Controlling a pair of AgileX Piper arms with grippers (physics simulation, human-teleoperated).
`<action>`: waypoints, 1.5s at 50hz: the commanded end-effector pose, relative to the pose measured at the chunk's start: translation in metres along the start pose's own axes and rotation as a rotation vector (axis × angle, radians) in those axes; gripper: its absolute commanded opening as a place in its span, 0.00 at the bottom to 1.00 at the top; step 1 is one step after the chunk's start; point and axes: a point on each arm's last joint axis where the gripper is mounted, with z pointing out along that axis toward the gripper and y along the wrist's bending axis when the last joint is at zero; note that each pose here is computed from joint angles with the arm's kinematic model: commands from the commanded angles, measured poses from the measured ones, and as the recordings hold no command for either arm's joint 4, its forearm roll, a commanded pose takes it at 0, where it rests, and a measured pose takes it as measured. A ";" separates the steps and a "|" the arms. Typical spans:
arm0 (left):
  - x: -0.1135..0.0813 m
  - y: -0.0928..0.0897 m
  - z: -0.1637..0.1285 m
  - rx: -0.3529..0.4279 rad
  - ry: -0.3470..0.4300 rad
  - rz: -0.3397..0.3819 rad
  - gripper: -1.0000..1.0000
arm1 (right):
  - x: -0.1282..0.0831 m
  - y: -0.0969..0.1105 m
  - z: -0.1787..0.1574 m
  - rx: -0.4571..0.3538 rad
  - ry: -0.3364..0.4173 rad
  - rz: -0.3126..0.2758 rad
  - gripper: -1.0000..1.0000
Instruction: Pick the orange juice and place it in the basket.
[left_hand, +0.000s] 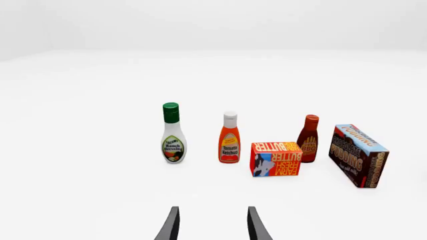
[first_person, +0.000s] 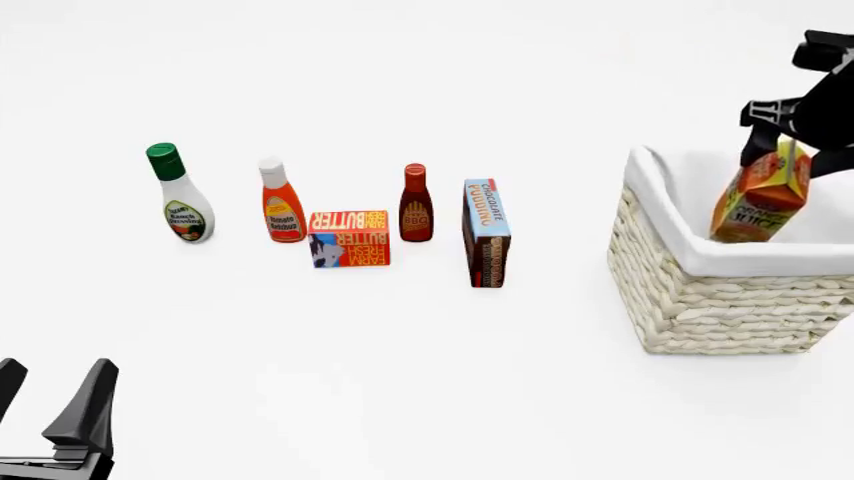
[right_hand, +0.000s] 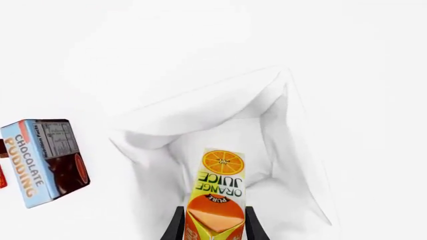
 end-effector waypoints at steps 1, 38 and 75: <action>0.000 0.000 0.000 0.000 -0.001 0.000 1.00 | -0.002 -0.001 0.002 0.004 -0.002 0.029 0.00; 0.000 0.000 0.000 0.000 -0.001 0.000 1.00 | -0.010 -0.001 0.037 0.010 0.055 0.076 0.00; 0.000 0.000 0.000 0.000 -0.001 0.000 1.00 | 0.011 -0.015 0.073 0.028 0.079 0.119 0.00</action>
